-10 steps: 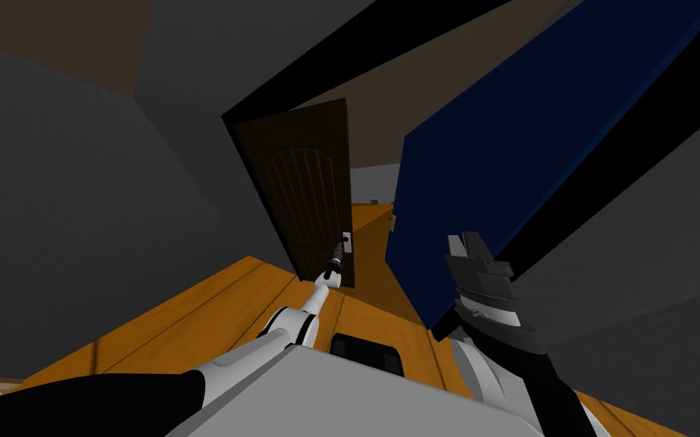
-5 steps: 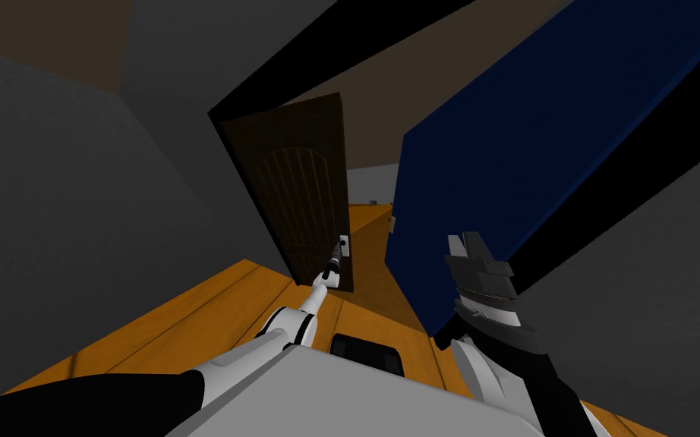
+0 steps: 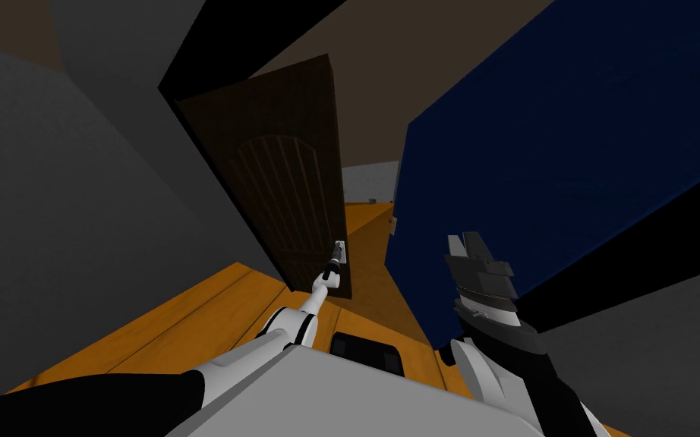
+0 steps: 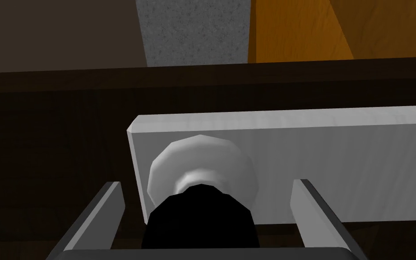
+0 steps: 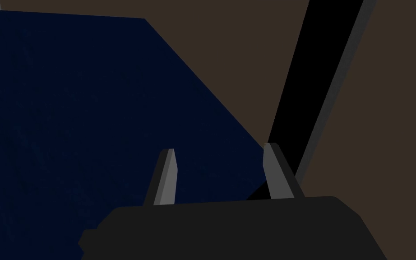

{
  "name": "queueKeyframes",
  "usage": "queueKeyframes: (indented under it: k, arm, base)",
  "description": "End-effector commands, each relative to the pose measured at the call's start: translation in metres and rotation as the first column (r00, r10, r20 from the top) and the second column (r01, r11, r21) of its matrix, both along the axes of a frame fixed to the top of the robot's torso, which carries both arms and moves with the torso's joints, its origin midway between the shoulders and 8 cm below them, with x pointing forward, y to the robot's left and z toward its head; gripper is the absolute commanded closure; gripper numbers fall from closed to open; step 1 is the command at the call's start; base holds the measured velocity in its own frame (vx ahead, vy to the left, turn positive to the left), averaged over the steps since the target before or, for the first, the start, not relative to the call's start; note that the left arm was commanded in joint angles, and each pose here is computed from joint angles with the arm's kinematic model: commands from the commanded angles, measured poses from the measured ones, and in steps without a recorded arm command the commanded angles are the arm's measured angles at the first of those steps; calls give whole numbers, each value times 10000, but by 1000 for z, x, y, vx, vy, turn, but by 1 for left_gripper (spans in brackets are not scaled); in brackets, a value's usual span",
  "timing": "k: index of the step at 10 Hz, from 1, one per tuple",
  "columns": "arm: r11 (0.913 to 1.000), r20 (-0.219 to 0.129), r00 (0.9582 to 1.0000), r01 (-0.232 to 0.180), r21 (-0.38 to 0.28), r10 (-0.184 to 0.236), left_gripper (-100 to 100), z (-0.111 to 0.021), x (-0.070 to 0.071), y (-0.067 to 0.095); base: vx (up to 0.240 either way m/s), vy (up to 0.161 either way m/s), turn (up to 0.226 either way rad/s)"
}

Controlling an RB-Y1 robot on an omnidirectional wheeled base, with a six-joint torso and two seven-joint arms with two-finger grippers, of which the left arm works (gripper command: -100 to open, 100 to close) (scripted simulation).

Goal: Push the door open

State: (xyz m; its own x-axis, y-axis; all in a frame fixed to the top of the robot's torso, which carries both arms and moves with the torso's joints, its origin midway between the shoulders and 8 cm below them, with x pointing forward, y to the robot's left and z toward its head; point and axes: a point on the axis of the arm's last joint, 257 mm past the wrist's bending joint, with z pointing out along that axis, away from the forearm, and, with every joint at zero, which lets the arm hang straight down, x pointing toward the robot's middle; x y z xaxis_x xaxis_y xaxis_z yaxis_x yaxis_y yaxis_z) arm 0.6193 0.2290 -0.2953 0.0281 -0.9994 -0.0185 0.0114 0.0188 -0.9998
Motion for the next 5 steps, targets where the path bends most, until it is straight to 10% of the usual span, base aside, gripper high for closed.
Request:
queueKeyframes:
  k: [1,5]
  arm:
    - [10000,-8,10000,-2,4,2,100,0,0,0]
    - [10000,-8,10000,-2,4,2,100,0,0,0]
  base:
    - [-7,3,6]
    - [-21,3,-3]
